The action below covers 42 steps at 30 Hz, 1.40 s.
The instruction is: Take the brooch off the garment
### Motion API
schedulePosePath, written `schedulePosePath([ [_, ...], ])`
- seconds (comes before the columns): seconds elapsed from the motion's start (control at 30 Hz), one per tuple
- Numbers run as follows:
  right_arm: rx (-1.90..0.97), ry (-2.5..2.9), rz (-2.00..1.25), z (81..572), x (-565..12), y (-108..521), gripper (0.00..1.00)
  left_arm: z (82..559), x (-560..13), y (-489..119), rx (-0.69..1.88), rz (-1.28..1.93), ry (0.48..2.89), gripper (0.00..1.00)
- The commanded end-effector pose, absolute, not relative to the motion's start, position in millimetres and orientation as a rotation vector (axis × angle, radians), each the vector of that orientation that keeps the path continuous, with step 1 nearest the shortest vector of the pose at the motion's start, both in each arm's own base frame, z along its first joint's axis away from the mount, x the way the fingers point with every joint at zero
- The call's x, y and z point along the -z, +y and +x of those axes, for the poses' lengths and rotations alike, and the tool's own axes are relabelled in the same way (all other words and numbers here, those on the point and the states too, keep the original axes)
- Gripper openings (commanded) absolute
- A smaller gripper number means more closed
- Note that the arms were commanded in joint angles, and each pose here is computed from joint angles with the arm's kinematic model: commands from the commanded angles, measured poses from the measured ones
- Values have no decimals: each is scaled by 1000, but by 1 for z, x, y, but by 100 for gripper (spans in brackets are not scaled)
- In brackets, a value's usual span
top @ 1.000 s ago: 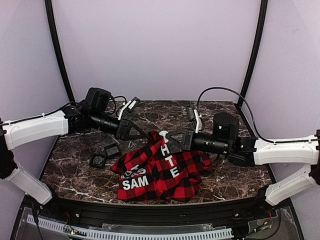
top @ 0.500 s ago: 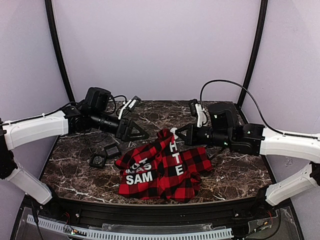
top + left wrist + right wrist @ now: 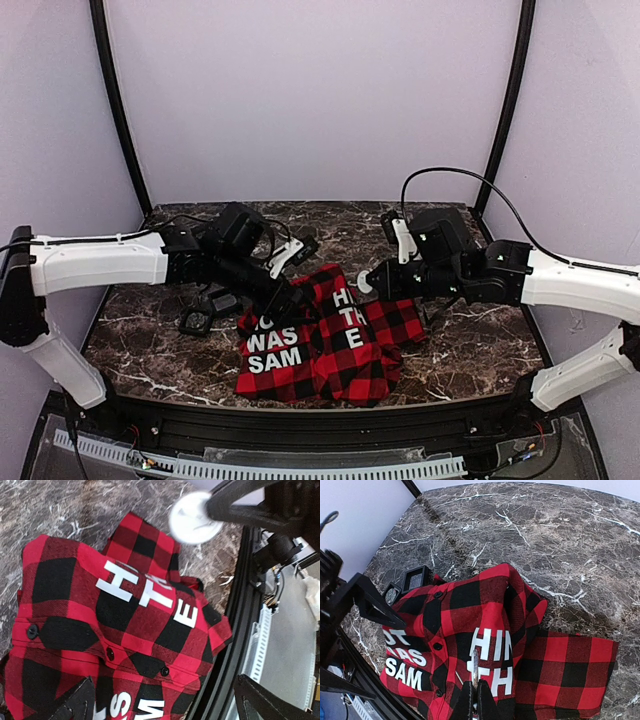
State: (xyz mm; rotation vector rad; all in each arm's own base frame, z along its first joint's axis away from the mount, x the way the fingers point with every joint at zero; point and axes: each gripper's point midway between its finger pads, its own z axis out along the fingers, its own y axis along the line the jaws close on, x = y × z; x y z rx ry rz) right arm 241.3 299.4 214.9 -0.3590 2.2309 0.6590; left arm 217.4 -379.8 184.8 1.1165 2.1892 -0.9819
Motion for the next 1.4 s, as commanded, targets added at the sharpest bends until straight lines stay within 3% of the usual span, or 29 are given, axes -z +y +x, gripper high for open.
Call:
schedulePosePath([
  [0.0,-677,2203,-357,244,-227,302,0,235,-155,-360,657,1115,2297,97],
  [0.23,-826,2091,-337,234,-256,302,0,245,-172,-356,620,1053,2239,96],
  [0.53,-1324,1724,-456,194,-316,333,0,206,-254,-370,1015,1098,1948,97],
  [0.57,-1343,1708,-476,191,-319,336,0,202,-270,-370,1060,1093,1893,95],
  [0.63,-1376,1684,-512,187,-323,343,0,185,-295,-368,1230,1122,1795,78],
  [0.83,-1463,1618,-583,178,-339,363,0,163,-315,-363,1414,1165,1715,58],
  [1.03,-1523,1577,-625,172,-344,375,0,162,-312,-363,1432,1165,1736,46],
  [1.37,-1561,1561,-680,163,-345,385,0,167,-307,-366,1480,1147,1772,40],
])
